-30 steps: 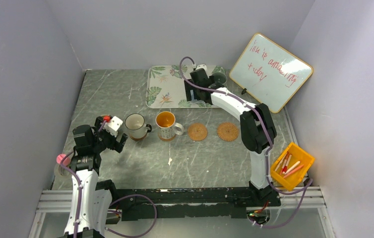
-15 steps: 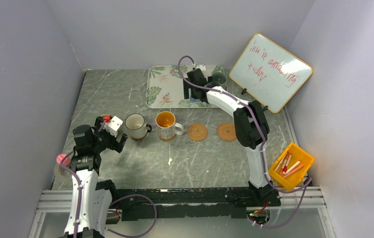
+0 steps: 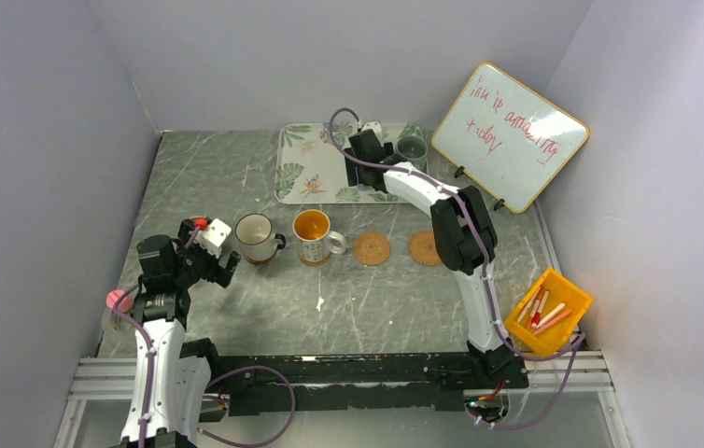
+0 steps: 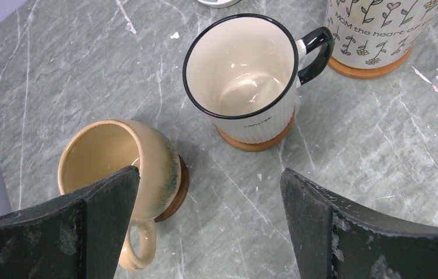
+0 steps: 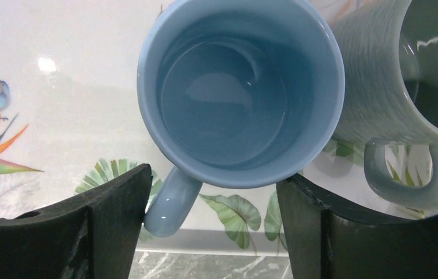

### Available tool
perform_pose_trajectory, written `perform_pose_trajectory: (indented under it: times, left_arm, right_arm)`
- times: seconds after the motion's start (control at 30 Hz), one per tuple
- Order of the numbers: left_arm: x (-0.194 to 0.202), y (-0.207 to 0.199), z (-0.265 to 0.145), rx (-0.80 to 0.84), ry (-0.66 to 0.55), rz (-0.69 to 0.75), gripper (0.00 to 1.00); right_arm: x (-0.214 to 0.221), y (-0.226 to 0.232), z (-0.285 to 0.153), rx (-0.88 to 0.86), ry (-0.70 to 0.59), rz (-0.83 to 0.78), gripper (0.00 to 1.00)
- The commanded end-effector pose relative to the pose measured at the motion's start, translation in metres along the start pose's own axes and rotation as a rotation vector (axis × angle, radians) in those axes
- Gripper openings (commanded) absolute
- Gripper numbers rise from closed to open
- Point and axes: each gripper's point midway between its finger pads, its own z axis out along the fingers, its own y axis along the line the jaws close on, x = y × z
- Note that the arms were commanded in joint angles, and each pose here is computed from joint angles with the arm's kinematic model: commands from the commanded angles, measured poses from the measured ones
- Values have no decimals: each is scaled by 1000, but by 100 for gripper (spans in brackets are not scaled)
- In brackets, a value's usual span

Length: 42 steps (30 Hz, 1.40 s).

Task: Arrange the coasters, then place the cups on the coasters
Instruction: Pick up the cup from the tray.

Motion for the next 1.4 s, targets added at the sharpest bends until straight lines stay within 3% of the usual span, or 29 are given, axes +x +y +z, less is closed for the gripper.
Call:
perform_pose_trajectory:
  times: [0.0, 0.1, 0.17, 0.27, 0.37, 0.47, 0.57, 0.9, 1.17, 1.37]
  left_arm:
    - [-4, -2, -1, 15, -18, 18, 96]
    - [-4, -2, -1, 16, -18, 17, 96]
    - [-3, -2, -1, 16, -17, 17, 96]
    - [-4, -2, -1, 14, -17, 17, 96]
    - [-3, -2, -1, 15, -17, 16, 96]
    - [-3, -2, -1, 14, -16, 16, 96]
    - [-4, -2, -1, 16, -18, 18, 96]
    - [-3, -2, -1, 17, -16, 17, 96]
    - [-3, -2, -1, 16, -14, 16, 96]
    - [-3, -3, -1, 18, -15, 17, 96]
  right_arm:
    - [-23, 6, -2, -64, -81, -17, 77]
    - [-19, 6, 1, -97, -75, -42, 66]
    - [-17, 7, 3, -128, -71, -58, 51]
    - [-16, 5, 7, -137, -66, -69, 38]
    - [-18, 5, 9, -159, -73, -84, 34]
    - [-24, 6, 9, -185, -97, -112, 24]
    - [-28, 7, 9, -207, -118, -153, 0]
    - [-52, -9, -18, -206, -252, -356, 0]
    - [-87, -14, -83, -466, -389, -338, 0]
    - [-106, -37, -118, -520, -452, -290, 0]
